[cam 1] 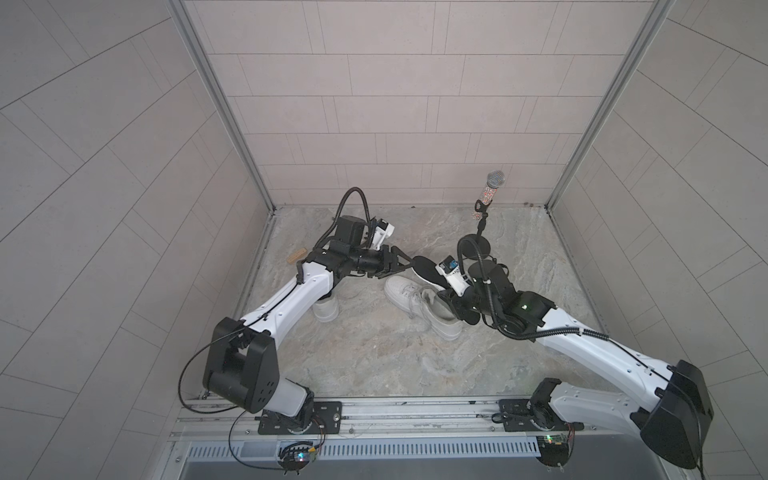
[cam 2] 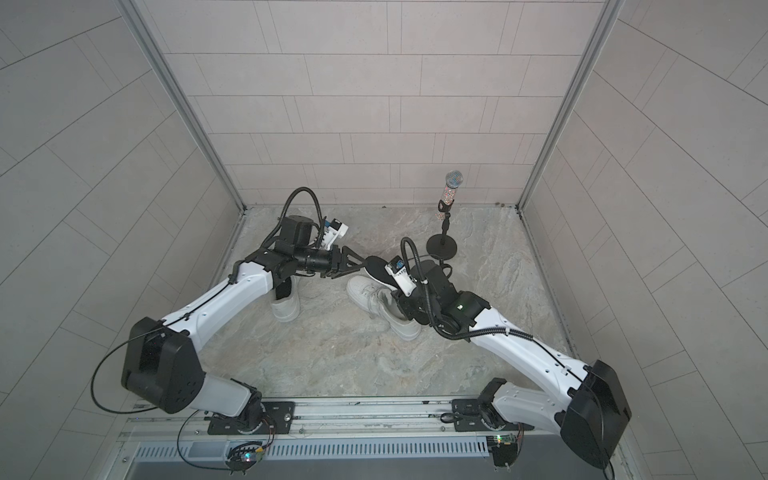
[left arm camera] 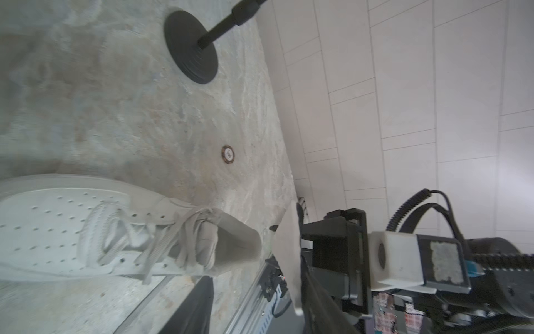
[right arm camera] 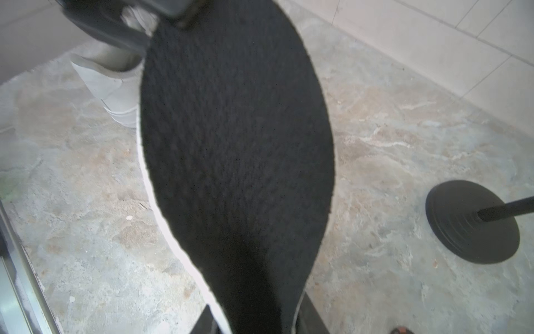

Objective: Insert the insole into the shoe
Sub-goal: Adjust the insole, then insert the insole into the shoe.

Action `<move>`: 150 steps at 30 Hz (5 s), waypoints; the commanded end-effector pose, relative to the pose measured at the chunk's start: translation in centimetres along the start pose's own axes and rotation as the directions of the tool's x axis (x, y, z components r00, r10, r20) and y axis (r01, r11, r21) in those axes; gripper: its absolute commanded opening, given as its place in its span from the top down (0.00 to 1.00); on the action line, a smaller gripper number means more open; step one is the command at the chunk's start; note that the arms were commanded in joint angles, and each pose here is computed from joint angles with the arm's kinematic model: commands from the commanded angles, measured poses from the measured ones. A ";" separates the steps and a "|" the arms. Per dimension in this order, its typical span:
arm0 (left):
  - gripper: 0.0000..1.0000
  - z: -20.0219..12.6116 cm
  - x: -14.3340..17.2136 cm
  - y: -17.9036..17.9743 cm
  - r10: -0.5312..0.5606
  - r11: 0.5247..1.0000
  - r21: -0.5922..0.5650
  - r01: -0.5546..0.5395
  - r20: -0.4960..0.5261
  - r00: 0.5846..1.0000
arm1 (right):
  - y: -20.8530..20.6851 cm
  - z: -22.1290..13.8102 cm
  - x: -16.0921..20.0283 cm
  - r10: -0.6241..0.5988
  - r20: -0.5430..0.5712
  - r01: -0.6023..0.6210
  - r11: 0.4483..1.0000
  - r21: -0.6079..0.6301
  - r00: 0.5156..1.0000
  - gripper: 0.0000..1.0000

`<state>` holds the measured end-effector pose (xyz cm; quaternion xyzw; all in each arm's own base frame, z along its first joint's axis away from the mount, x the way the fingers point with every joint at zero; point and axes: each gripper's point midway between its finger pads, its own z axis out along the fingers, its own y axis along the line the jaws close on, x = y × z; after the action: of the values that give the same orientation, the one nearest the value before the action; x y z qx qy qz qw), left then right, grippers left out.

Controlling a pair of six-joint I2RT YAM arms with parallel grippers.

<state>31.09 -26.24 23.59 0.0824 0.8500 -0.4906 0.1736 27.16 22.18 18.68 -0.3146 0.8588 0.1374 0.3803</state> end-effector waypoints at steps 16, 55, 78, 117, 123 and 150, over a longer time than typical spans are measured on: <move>0.39 5.9 5.9 2.8 0.327 0.821 -0.437 -0.368 -0.169 0.930 | -2.1 -6.6 8.8 0.228 -0.510 -0.135 0.968 0.213 0.829 0.68; 1.00 6.4 0.7 -1.3 0.447 0.892 -0.084 -0.445 0.009 0.894 | -1.2 -8.7 7.2 -0.270 -0.620 0.379 0.924 0.048 0.736 0.69; 1.00 5.9 1.2 -2.5 0.546 0.811 -0.247 -0.531 -0.009 0.838 | -1.2 -8.1 6.2 -0.288 -0.733 0.480 0.875 0.059 0.616 0.70; 1.00 9.2 3.4 -2.3 0.372 0.917 -0.166 -0.363 0.021 0.928 | 0.6 -2.6 5.2 -0.326 -0.810 0.562 0.827 0.005 0.487 0.73; 1.00 9.4 3.8 -2.3 0.373 0.919 -0.141 -0.367 0.012 0.928 | 0.8 -1.4 5.3 -0.329 -0.788 0.556 0.831 0.020 0.520 0.77; 1.00 10.0 4.6 -1.8 0.288 0.955 -0.086 -0.283 0.049 0.956 | 1.7 0.8 4.4 -0.324 -0.709 0.444 0.896 -0.017 0.626 0.84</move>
<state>29.28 -32.10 14.00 0.1492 0.8958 -0.3502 0.2294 22.38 17.48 15.19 -0.4895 0.8480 -0.2031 0.0113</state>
